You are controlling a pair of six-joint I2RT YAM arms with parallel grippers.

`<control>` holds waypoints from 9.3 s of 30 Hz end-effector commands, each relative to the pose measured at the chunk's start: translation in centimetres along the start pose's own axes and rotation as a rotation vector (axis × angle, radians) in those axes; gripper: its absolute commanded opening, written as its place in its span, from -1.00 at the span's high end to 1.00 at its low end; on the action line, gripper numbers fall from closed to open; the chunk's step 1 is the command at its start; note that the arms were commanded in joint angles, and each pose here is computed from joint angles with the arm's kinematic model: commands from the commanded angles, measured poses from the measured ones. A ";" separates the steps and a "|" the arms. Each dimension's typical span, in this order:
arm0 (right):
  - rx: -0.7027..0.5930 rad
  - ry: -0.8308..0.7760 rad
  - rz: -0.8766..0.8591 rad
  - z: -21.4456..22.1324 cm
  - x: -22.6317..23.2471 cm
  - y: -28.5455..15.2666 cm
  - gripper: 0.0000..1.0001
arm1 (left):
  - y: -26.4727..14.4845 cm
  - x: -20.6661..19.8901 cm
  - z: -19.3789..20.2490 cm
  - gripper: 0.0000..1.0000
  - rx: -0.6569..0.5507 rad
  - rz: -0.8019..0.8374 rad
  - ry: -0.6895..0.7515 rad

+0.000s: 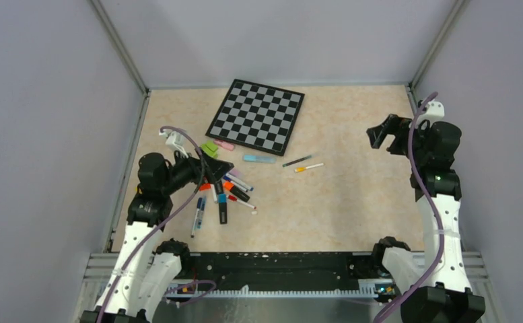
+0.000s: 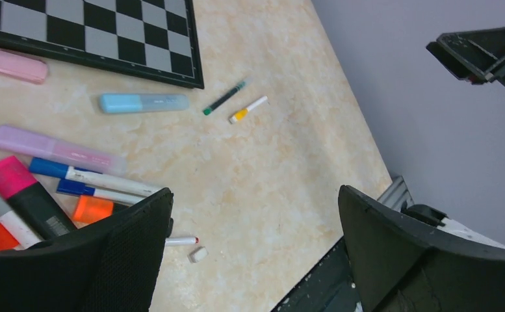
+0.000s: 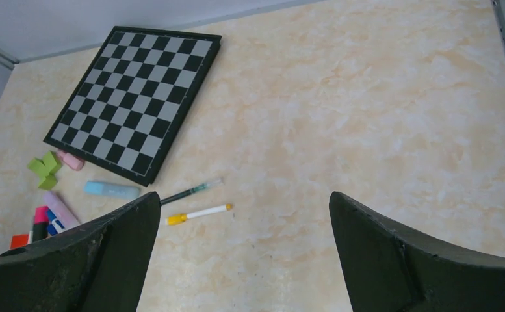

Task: Open the pen caps
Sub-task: Pick up the pen from the center of the board, then open the pen cap from the pen.

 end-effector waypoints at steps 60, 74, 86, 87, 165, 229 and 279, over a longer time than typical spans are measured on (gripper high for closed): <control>0.210 -0.381 -0.433 7.6 -0.4 0.7 -0.90 | 20.2 6.8 7.4 -0.52 0.433 -0.966 -0.338; 0.210 -0.383 -0.427 7.6 -0.5 0.7 -0.89 | 23.3 7.4 8.4 -0.47 0.469 -0.979 -0.391; 0.212 -0.384 -0.428 7.7 -0.5 0.8 -0.89 | 24.3 8.6 10.3 -0.41 0.546 -1.001 -0.417; 0.213 -0.384 -0.428 7.7 -0.5 0.8 -0.89 | 24.2 8.7 10.5 -0.40 0.553 -1.004 -0.418; 0.356 -0.257 -0.727 10.8 2.0 0.3 -0.68 | 18.7 -3.1 9.0 1.00 0.430 -0.234 -0.261; 0.511 -0.376 -0.892 15.9 6.0 1.1 1.00 | 15.5 -16.1 4.0 -0.97 -0.179 0.223 0.121; 0.451 -0.668 -1.263 19.3 5.1 -3.4 1.00 | 12.1 -17.5 10.2 -0.39 -0.197 0.900 0.589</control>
Point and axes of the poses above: each gripper's point midway between its finger pads, its own y axis out along the fingers, its own x axis along the line the jaws close on, z = x × y, the point moved 6 cm from there along -y, back along the fingers, and after that the axes turned 13 degrees about y, right-handed, at the moved point
